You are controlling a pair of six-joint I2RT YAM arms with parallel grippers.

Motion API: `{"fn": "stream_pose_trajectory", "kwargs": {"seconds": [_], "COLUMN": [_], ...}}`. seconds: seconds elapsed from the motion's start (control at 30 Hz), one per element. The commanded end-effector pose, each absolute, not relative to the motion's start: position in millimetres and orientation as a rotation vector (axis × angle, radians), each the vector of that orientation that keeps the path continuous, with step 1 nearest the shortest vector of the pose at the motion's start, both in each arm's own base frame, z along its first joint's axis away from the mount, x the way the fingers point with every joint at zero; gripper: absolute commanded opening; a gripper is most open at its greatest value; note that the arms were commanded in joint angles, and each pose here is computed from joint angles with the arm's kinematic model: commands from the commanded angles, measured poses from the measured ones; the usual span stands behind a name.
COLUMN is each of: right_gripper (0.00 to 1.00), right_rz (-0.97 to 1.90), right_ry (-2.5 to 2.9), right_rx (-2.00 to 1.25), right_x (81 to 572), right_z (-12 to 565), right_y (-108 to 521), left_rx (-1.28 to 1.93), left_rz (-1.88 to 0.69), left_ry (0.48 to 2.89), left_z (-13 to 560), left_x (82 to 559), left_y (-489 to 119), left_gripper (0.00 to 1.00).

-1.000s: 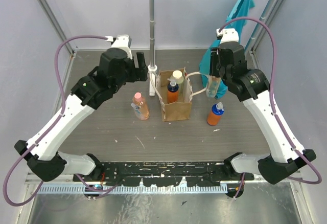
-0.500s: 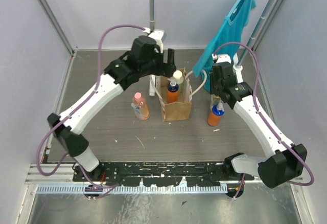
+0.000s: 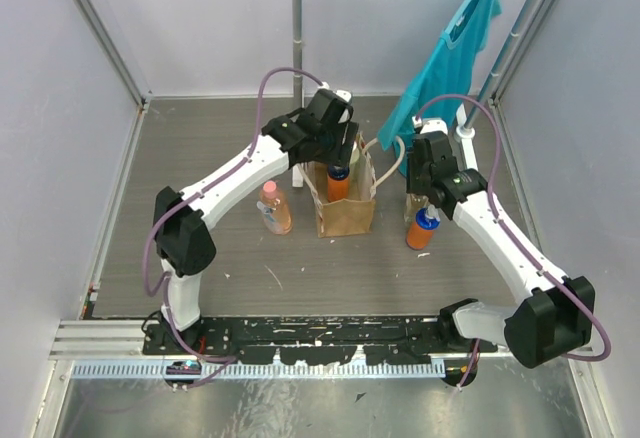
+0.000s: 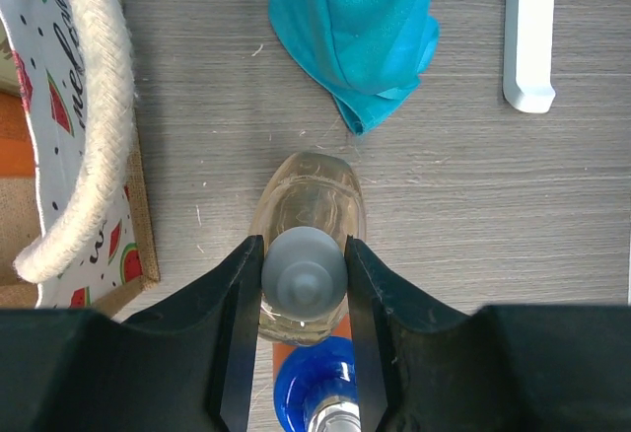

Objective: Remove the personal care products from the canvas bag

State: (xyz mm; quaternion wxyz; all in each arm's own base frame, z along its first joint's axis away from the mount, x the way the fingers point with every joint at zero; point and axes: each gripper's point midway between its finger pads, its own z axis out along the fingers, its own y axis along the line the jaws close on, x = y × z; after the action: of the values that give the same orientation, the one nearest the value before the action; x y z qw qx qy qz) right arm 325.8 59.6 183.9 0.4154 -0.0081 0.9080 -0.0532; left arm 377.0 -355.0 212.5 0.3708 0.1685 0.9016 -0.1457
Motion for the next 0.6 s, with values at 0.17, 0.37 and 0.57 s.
{"fn": "stream_pose_trajectory", "kwargs": {"seconds": [0.17, 0.37, 0.57], "right_gripper": [0.57, 0.67, 0.68], "right_rz": [-0.096, -0.086, -0.092], "right_ry": [2.112, 2.107, 2.095], "right_rx": [0.061, 0.067, 0.067], "right_x": [348.8, 345.8, 341.2], "right_z": [229.6, 234.6, 243.3], "right_y": [60.0, 60.0, 56.9], "left_rx": [0.437, 0.442, 0.432], "left_rz": [-0.341, -0.344, -0.371], "left_ry": [2.344, 2.341, 2.337], "left_z": [184.6, 171.1, 161.5], "left_x": [378.7, 382.0, 383.3], "left_y": [-356.8, -360.6, -367.0], "left_gripper": [0.63, 0.63, 0.64]}}
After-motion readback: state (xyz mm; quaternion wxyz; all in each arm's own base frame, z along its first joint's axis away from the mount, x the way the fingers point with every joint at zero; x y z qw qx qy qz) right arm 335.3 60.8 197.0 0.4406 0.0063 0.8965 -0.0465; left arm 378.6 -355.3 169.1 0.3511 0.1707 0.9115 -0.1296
